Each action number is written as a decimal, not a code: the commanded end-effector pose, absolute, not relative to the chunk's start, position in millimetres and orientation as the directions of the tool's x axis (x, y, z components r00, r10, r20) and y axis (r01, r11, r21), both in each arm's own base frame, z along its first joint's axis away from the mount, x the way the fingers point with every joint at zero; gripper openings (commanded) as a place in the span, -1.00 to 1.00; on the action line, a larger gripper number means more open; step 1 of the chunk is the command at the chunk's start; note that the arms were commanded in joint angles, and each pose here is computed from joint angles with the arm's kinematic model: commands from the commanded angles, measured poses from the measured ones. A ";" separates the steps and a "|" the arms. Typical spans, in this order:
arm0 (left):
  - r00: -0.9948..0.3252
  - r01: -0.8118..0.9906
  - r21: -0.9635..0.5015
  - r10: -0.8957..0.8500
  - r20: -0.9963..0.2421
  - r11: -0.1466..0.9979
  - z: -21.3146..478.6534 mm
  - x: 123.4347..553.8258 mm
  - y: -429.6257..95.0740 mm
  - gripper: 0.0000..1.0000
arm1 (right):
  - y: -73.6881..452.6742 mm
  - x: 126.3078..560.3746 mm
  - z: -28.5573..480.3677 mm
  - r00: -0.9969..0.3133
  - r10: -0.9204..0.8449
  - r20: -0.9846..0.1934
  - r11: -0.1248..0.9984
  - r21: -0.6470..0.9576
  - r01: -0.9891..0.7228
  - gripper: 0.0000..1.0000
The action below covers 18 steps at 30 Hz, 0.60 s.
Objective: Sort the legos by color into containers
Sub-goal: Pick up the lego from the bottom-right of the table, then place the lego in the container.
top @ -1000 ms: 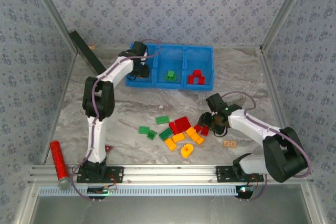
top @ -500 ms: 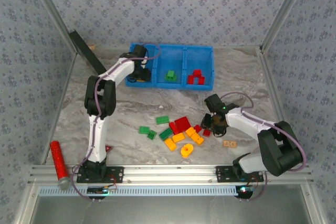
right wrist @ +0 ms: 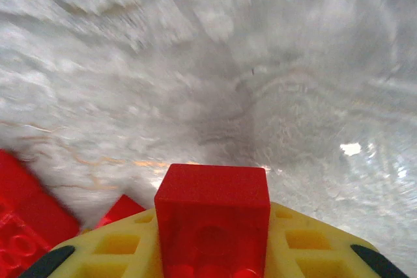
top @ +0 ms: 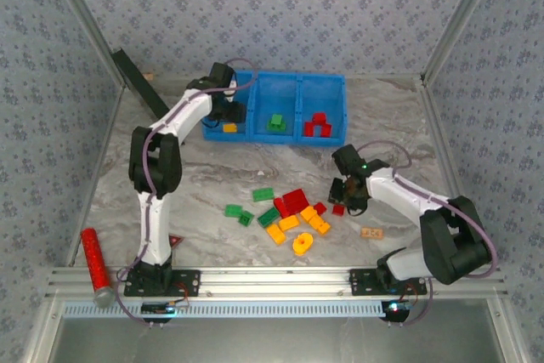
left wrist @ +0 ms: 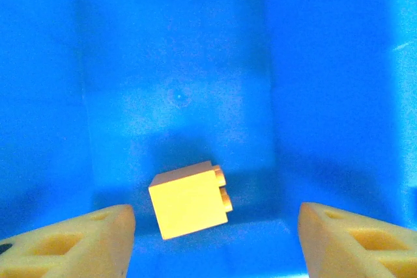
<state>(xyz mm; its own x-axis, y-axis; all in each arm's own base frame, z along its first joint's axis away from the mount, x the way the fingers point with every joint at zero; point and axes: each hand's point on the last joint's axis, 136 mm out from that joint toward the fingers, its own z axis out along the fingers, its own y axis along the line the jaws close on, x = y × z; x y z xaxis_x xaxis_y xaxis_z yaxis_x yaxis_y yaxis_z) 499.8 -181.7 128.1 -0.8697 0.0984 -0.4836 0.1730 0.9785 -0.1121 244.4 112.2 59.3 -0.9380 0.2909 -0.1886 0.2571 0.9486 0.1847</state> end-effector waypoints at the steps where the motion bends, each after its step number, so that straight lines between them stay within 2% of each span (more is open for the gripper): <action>1: -0.828 0.210 -0.165 0.085 -0.554 0.964 183.2 490.4 -185.5 0.36 | 100.1 259.3 93.5 -0.938 0.222 -0.266 0.972 0.131 0.193 -0.38; 6: -0.826 0.204 -0.177 0.072 -0.560 0.963 202.2 458.9 -176.9 0.45 | 98.7 307.5 135.5 -0.915 0.135 -0.381 0.990 0.097 0.106 -0.38; 8: -0.833 0.197 -0.179 0.068 -0.550 0.964 202.7 437.4 -171.2 0.55 | 101.8 337.8 158.4 -0.887 0.099 -0.451 0.994 0.084 0.069 -0.38; 10: -0.838 0.198 -0.178 0.072 -0.541 0.964 201.3 414.0 -167.0 0.56 | 108.5 364.9 172.9 -0.863 0.067 -0.500 0.997 0.074 0.034 -0.38; 13: -0.859 0.187 -0.178 0.073 -0.506 0.966 189.2 373.7 -161.2 0.58 | 120.3 405.1 182.0 -0.839 0.025 -0.543 0.998 0.061 -0.009 -0.38; 18: -0.917 0.192 -0.163 0.118 -0.382 0.968 143.9 303.5 -169.2 0.59 | 136.8 462.3 175.7 -0.827 -0.008 -0.562 0.999 0.036 -0.034 -0.37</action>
<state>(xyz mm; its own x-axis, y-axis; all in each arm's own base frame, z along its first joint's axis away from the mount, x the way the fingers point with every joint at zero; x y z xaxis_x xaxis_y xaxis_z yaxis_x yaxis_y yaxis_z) 335.8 -165.2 164.2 -0.8823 0.1107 -0.4576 0.2066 0.9644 -0.1650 440.6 137.0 180.1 -0.8316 0.0491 -0.5532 -0.0043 0.9955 0.0949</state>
